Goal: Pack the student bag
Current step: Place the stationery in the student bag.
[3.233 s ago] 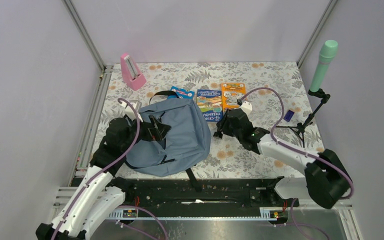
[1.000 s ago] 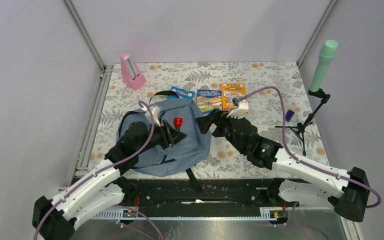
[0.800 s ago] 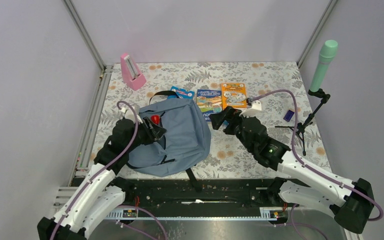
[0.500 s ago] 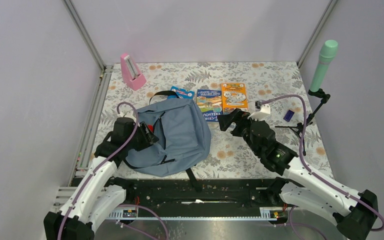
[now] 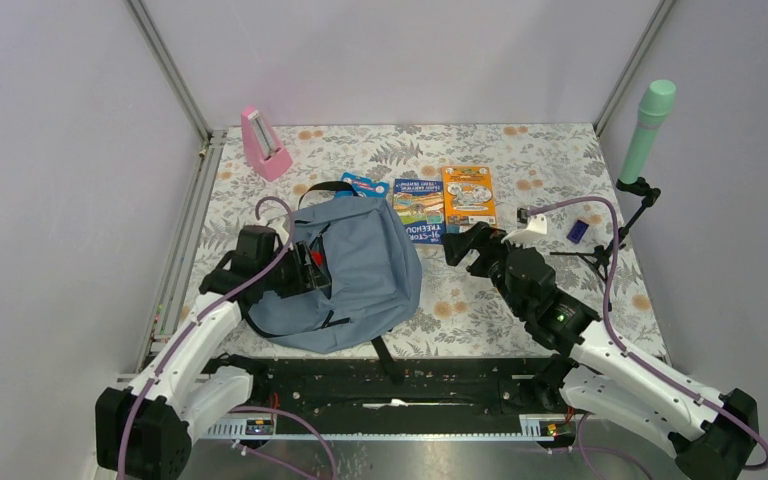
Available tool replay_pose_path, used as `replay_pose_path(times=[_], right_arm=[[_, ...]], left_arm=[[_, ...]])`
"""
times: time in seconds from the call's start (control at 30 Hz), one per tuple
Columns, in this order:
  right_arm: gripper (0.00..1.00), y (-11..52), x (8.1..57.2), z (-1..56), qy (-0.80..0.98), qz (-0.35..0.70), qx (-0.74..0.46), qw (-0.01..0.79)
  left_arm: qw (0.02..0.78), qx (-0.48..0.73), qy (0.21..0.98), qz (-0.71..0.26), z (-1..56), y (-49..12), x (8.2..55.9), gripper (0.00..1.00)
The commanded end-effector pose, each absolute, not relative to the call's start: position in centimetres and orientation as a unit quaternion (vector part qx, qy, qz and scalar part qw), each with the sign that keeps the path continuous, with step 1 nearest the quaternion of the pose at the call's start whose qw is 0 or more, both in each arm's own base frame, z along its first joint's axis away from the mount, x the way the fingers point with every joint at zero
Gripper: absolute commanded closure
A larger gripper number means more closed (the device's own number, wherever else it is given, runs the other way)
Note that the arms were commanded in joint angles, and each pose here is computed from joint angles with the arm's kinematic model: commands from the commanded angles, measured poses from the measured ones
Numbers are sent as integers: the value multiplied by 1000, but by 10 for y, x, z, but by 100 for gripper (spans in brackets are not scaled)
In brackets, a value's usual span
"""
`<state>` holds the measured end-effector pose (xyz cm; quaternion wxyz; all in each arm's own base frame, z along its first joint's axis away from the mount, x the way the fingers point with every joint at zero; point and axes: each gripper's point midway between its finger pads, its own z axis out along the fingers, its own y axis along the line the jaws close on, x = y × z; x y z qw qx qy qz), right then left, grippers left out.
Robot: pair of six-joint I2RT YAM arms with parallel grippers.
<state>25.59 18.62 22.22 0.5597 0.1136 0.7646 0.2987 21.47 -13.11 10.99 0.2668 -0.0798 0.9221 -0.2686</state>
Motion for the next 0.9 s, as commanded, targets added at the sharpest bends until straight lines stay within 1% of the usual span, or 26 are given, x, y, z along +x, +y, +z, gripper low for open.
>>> replay_pose_path(times=[0.0,0.13,0.2,0.37,0.47,0.57,0.73,0.83,0.87], right_arm=[[0,177,261,231,753,288,125,578],[0,180,261,231,755,291,123,574],[1,182,262,231,756,293,122,572],[6,191,261,233,761,292,78,574],[8,201,261,232,771,290,43,566],[10,217,259,233,776,306,8,551],[13,241,255,230,781,325,-28,533],[13,246,257,224,792,304,-35,529],[11,244,260,219,800,289,-29,525]], left_arm=[[304,-50,909,-280,129,-136,233,38],[316,-56,907,-271,129,-133,239,18],[321,-57,907,-267,130,-131,241,15],[361,-117,905,-191,127,-99,249,15],[381,-146,896,-177,124,-88,253,15],[383,-172,892,-166,117,-77,256,15],[392,-199,878,-189,109,-76,266,25],[381,-198,879,-207,101,-84,273,29],[378,-196,879,-215,98,-87,274,30]])
